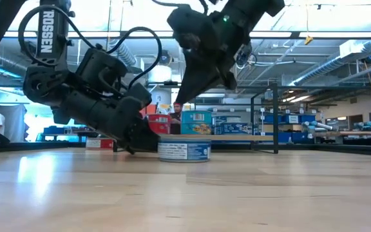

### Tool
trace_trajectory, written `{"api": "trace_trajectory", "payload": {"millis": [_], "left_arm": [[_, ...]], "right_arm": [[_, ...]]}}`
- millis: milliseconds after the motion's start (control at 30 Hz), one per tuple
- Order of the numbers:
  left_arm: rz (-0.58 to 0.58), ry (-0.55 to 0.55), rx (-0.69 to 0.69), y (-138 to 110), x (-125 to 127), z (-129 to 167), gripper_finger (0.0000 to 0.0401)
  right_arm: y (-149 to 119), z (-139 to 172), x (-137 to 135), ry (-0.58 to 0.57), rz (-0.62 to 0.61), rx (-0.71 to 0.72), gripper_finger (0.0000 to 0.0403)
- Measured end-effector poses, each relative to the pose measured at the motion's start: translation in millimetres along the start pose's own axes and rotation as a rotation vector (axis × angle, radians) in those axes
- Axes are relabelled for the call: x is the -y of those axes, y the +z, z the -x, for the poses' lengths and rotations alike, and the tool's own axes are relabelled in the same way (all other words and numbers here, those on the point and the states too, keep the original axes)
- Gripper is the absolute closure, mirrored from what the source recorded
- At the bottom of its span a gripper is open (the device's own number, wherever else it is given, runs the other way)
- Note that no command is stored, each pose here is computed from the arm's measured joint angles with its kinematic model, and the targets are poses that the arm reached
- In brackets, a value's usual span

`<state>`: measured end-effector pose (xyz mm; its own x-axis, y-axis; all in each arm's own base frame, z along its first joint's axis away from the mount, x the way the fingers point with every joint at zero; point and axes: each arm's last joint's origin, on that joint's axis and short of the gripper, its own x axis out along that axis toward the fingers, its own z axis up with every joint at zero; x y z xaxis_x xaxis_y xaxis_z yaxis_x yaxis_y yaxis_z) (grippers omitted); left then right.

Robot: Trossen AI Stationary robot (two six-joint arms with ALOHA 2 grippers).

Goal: Stack canned seafood by type on shelf
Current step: Stack the blue tuna can on top of the other blue tuna can

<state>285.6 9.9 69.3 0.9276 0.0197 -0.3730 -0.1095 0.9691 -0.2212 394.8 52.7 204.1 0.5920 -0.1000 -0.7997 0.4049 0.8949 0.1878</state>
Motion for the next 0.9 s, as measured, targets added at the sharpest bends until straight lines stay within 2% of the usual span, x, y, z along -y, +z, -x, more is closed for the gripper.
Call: {"api": "trace_trajectory", "payload": {"millis": [133,233,333,467,700,900], "left_arm": [[-0.004,-0.022,-0.005,-1,3,0,0.04],[0.004,-0.01,0.007,0,3,0,0.04],[0.011,-0.016,0.033,3,3,0,0.04],[-0.014,-0.034,0.054,9,4,-5,0.04],[-0.047,-0.037,0.026,14,5,-20,0.04],[-0.045,-0.04,0.036,16,5,-28,0.04]], "right_arm": [[6,2,7,0.007,-0.015,0.003,0.0395],[3,3,0,0.098,0.066,-0.039,0.0393],[-14,4,-15,0.117,0.174,-0.09,0.0393],[-40,-9,-19,0.047,0.242,-0.129,0.0394],[-57,-27,-13,0.037,0.167,-0.101,0.0394],[-53,-31,-7,0.046,0.113,-0.067,0.0394]]}}
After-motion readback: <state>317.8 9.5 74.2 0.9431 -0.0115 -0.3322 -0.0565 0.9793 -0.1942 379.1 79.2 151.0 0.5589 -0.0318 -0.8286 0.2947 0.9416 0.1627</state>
